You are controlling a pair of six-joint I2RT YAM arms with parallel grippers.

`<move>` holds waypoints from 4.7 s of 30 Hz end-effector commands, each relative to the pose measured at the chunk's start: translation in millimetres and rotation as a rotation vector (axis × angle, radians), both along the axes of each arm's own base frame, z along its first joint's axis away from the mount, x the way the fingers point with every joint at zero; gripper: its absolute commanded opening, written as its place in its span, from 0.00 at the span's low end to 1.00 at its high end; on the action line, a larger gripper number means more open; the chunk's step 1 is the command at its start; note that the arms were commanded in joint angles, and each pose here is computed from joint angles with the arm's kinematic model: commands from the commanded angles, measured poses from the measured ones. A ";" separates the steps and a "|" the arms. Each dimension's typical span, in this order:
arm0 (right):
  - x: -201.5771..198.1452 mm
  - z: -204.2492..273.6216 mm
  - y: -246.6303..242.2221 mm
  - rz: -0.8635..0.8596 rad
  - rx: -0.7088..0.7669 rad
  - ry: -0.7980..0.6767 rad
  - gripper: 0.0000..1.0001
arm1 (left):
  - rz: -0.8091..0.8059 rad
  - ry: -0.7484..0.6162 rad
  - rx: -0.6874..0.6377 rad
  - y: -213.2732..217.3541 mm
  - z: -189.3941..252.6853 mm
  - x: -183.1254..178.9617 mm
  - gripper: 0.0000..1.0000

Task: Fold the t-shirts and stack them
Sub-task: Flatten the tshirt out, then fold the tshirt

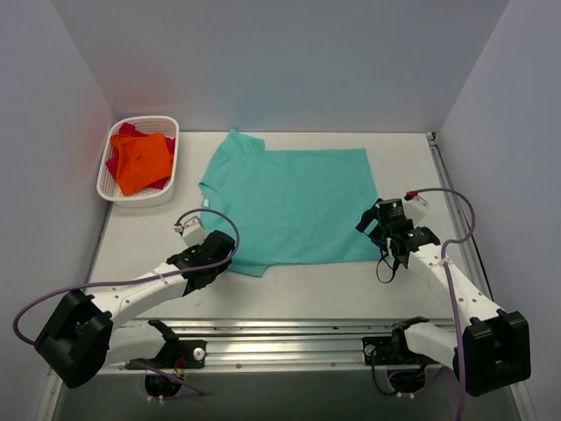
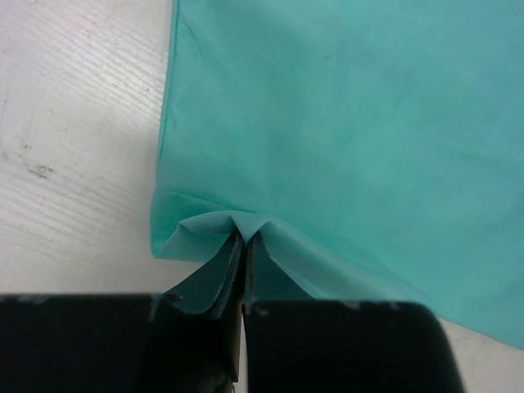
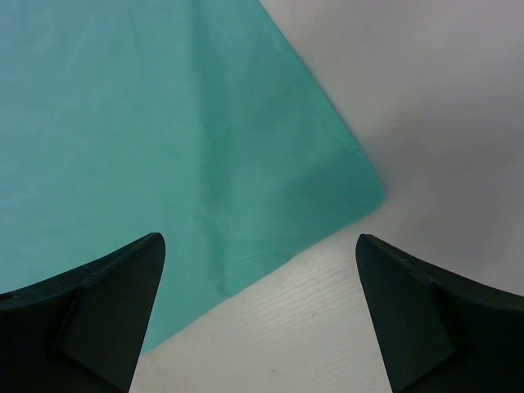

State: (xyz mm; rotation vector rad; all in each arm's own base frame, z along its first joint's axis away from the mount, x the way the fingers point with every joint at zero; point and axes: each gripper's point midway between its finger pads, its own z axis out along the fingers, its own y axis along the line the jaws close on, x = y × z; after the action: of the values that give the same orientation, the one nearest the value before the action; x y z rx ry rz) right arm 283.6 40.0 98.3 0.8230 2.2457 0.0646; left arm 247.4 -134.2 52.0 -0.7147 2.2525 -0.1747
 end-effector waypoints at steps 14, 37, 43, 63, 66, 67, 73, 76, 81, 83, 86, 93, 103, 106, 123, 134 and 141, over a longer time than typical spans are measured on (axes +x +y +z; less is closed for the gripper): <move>-53.1 -62.0 3.0 -0.086 0.107 0.182 0.95 | -0.013 -0.025 -0.020 6.8 -4.4 22.0 0.02; -31.7 -100.6 -15.5 -0.101 0.096 0.218 0.50 | 0.005 -0.016 -0.005 13.8 -10.0 24.2 0.02; -32.0 -88.4 -21.6 -0.116 0.069 0.197 0.00 | 0.013 -0.011 0.004 16.7 -8.7 22.5 0.02; -11.1 -17.4 -24.4 -0.061 0.038 0.022 0.00 | -0.050 -0.106 -0.055 9.9 74.1 17.4 0.02; -0.8 -7.2 -20.4 -0.046 0.049 -0.012 0.00 | -0.061 -0.115 -0.052 7.0 83.0 22.0 0.02; 2.5 -4.8 -19.7 -0.043 0.049 -0.020 0.00 | -0.059 -0.135 -0.056 4.8 92.6 27.2 0.02; 26.2 16.9 -19.4 -0.045 0.040 -0.070 0.00 | -0.068 -0.170 -0.042 -5.0 113.5 50.8 0.02; 40.1 27.0 -18.3 -0.043 0.033 -0.079 0.00 | -0.080 -0.183 -0.041 -11.4 123.6 65.5 0.02; 62.3 29.3 -22.7 -0.065 -0.004 -0.064 0.00 | -0.081 -0.206 -0.039 -16.0 136.4 90.8 0.02; 73.3 28.9 -23.4 -0.072 -0.013 -0.055 0.00 | -0.066 -0.191 -0.030 -11.6 130.6 100.7 0.03; 87.1 22.4 -25.3 -0.088 -0.026 -0.027 0.00 | -0.058 -0.181 -0.039 -6.9 124.6 118.7 0.03; 122.6 -12.3 -30.3 -0.147 -0.055 0.052 0.00 | -0.083 -0.109 -0.046 1.9 90.5 182.0 0.03; 160.3 -61.5 -36.4 -0.229 -0.092 0.182 0.63 | -0.191 0.025 -0.078 -9.0 38.0 271.0 0.65; 181.5 -44.0 -38.7 -0.243 -0.105 0.147 0.98 | -0.169 0.037 -0.074 1.2 42.0 283.6 0.89; 173.1 67.2 202.1 0.325 0.037 -0.246 0.29 | -0.032 -0.231 -0.031 61.9 151.2 241.0 0.91; 133.9 10.5 343.6 0.553 0.059 -0.123 0.00 | -0.025 -0.197 -0.030 74.5 122.3 224.5 0.89; 134.8 -29.0 356.8 0.568 0.057 -0.053 0.00 | -0.024 -0.197 -0.052 79.0 113.3 226.4 0.89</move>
State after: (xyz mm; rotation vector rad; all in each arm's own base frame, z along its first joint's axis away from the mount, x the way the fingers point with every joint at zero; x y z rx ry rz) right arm 409.6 391.1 52.6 0.1513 2.3882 0.3853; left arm 460.0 -54.9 147.4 -0.6896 2.1514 -0.2490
